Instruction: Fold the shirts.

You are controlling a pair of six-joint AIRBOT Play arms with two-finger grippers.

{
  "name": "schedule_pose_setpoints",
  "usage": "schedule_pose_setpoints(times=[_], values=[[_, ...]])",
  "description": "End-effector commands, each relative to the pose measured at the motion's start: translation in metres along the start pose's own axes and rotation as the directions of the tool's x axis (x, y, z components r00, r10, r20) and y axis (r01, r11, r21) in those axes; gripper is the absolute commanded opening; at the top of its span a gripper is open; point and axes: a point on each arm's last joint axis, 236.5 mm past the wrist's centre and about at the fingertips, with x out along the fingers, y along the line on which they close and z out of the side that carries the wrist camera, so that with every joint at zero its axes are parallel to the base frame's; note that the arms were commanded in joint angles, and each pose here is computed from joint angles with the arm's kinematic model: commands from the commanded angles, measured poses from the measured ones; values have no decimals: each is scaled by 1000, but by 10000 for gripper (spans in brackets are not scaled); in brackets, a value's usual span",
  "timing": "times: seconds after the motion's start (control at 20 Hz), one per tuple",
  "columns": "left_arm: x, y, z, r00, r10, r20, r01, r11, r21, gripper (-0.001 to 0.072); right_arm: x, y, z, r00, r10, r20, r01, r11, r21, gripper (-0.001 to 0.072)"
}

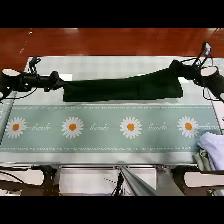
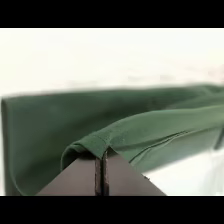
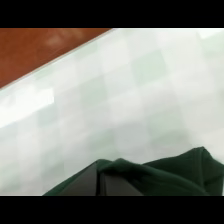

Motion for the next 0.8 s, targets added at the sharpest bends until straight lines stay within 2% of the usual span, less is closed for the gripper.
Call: schedule_pose_setpoints(times=[0.0, 0.05, 0.1, 0.15, 0.2, 0.25, 0.35, 0.4, 0.5, 0.65, 0.75], values=[[15, 16, 5, 1000, 10, 8, -9, 999, -36, 22, 19, -12, -21, 998, -16, -56, 17, 1000, 14, 41], [17, 19, 3, 1000, 12, 2, -12, 999, -42, 25, 21, -13, -26, 997, -17, -70, 18, 1000, 15, 41], [19, 22, 1, 1000, 20, -6, -20, 999, -41, 107, 22, -14, -27, 997, -18, -74, 19, 1000, 14, 41], [19, 29, -3, 999, 45, -24, -45, 999, -22, 273, 22, -14, -27, 997, -20, -74, 20, 1000, 11, 42], [18, 33, -7, 997, 61, -42, -62, 998, -8, 357, 22, -14, -27, 997, -19, -75, 20, 1000, 12, 41], [17, 35, -12, 996, 67, -63, -67, 998, 1, 392, 22, -14, -29, 996, -17, -82, 18, 1000, 11, 41], [11, 39, -26, 989, 69, -129, -68, 998, 9, 397, 21, -12, -34, 994, -10, -106, 11, 1000, 8, 42], [6, 44, -35, 983, 75, -167, -74, 997, 16, 405, 21, -11, -36, 993, -7, -115, 8, 1000, 7, 87], [-11, 61, -49, 965, 117, -236, -122, 992, -9, 406, 13, -12, -28, 995, -10, -101, 5, 999, -48, 583], [-46, 78, -62, 944, 143, -296, -174, 981, -80, 402, -18, -38, 8, 995, -92, -33, 84, 977, -193, 591], [-63, 77, -67, 941, 124, -316, -173, 976, -133, 371, -40, -73, 19, 982, -184, -40, 174, 968, -183, 589]])
